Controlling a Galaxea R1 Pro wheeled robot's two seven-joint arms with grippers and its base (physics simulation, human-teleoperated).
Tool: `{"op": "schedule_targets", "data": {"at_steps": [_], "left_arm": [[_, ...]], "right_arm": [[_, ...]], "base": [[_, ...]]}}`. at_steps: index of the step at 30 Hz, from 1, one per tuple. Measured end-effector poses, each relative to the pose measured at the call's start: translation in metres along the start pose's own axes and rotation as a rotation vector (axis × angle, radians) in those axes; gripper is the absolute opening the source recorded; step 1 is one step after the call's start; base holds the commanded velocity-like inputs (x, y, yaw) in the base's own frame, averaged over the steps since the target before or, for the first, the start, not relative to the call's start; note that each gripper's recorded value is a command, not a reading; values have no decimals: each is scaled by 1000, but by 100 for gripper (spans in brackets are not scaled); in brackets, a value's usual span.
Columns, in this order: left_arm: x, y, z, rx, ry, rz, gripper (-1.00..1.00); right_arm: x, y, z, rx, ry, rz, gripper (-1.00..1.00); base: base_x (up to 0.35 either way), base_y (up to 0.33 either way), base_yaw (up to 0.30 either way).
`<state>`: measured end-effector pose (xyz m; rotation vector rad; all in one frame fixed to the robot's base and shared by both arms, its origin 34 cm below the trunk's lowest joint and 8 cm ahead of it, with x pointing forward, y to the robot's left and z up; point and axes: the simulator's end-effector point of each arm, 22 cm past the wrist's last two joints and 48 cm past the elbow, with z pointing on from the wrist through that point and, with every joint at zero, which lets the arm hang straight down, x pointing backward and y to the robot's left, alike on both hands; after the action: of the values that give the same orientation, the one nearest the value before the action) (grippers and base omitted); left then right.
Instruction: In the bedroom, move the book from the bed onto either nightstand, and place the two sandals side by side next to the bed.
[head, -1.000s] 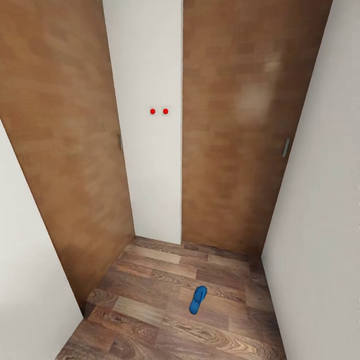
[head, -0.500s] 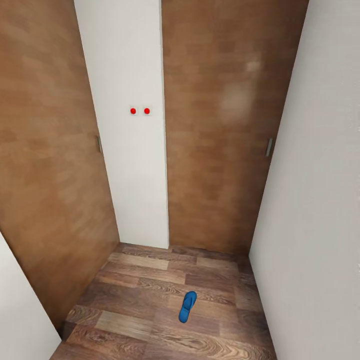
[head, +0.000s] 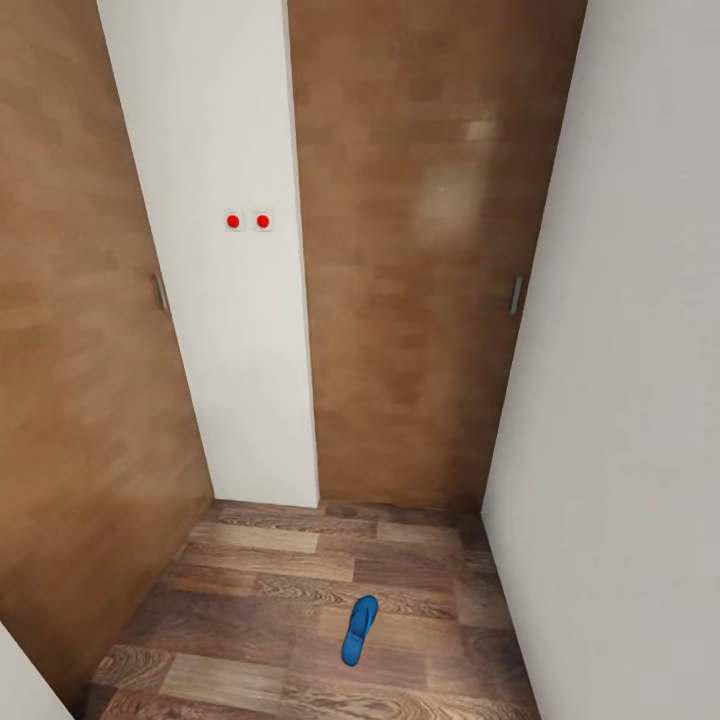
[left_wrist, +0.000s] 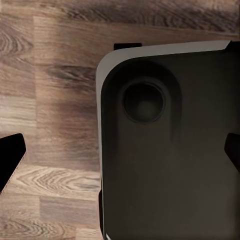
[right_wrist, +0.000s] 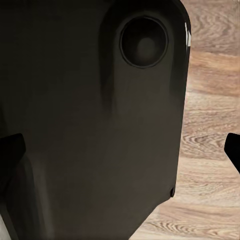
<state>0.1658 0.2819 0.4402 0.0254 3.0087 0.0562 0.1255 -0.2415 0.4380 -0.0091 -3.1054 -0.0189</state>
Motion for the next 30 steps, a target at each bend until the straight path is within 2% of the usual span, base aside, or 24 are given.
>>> {"op": "schedule_targets", "data": {"at_steps": [30], "left_arm": [[0,1,0,-2,0,0,100]], "right_arm": [[0,0,0,0,0,-7,100]], "base": [[148,0,-4]]}}
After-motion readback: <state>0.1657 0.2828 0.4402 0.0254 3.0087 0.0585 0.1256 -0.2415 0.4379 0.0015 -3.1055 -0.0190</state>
